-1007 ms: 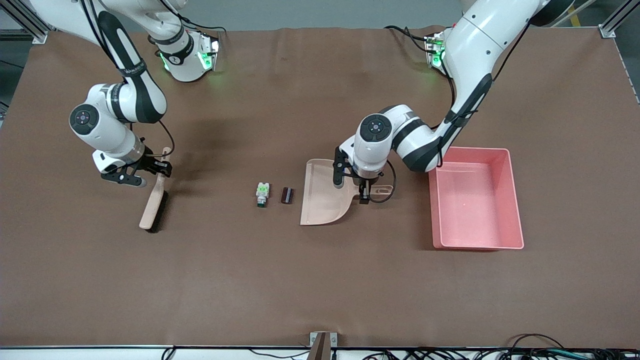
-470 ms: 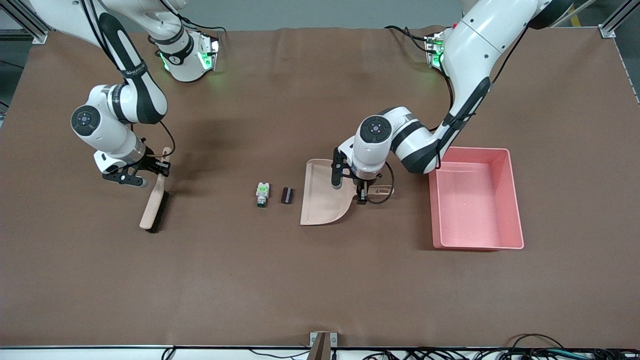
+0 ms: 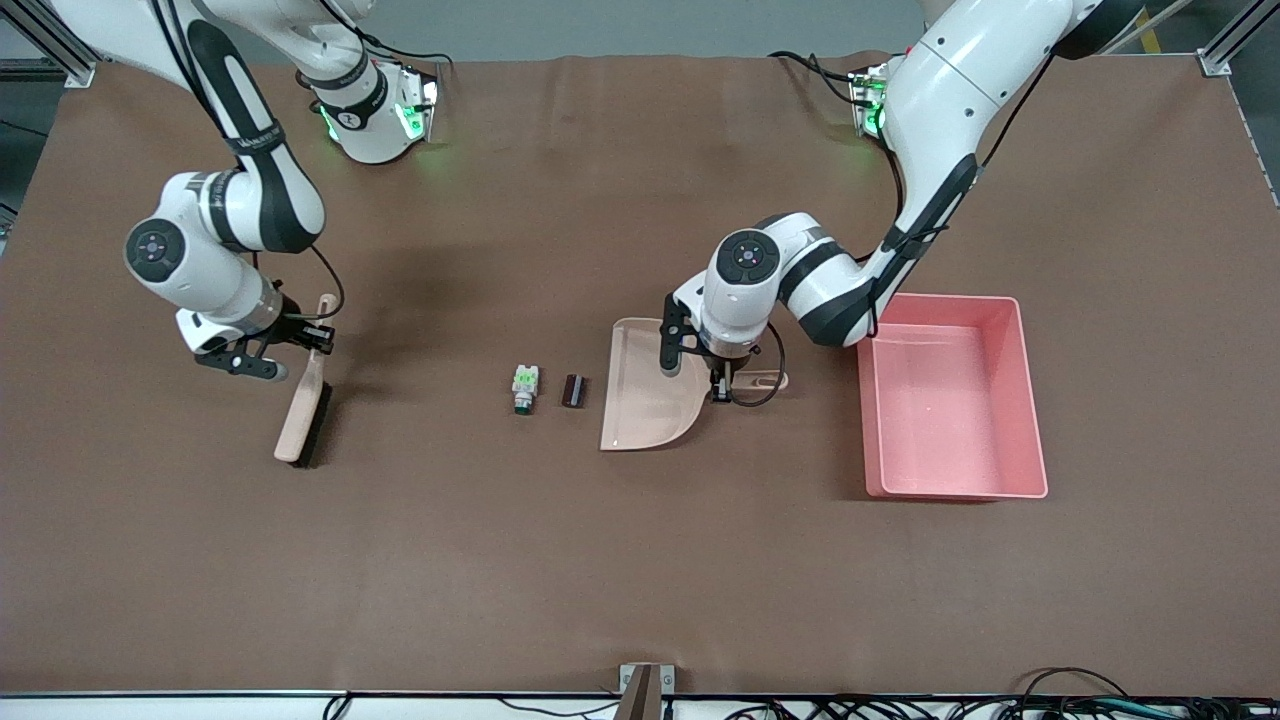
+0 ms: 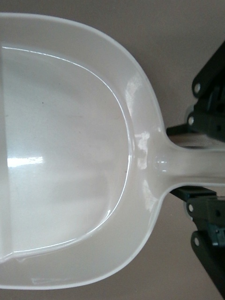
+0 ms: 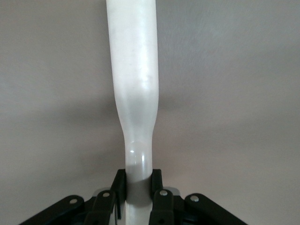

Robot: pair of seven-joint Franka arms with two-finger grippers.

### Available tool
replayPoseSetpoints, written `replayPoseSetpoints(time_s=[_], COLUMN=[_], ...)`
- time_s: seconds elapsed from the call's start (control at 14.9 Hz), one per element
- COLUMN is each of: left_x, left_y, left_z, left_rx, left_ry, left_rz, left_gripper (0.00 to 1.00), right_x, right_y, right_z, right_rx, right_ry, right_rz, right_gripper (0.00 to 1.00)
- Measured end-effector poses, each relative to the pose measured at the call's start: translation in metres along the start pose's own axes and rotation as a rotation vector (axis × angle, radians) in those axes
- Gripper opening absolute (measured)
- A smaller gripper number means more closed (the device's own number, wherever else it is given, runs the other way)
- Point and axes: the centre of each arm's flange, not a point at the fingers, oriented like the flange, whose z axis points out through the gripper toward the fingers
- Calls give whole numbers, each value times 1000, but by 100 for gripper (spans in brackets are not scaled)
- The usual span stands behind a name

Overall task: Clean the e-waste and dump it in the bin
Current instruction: 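Move the brush with the right gripper toward the switch and capacitor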

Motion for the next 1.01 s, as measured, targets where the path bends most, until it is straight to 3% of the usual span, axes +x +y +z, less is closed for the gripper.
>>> replayPoseSetpoints(time_s=[0.2,0.4,0.74,1.01], left_x=[0,0,-6,-5], left_y=[0,0,-7,-18], left_z=[0,1,-1,-14], left_rx=[0,-2,4,-11], left_ry=[0,0,-1,-48], left_rz=[0,0,-12,-22], left_gripper=[37,33,33,33], right_x=[21,26,-13,-37], right_y=[-9,-39,-155,-214], right_z=[-65,-98,-100,-90], right_rx=[0,7,31,75], right_ry=[-17,4,-3,-31], right_rz=[-8,-21,46,35], right_gripper=[26,26,26,26])
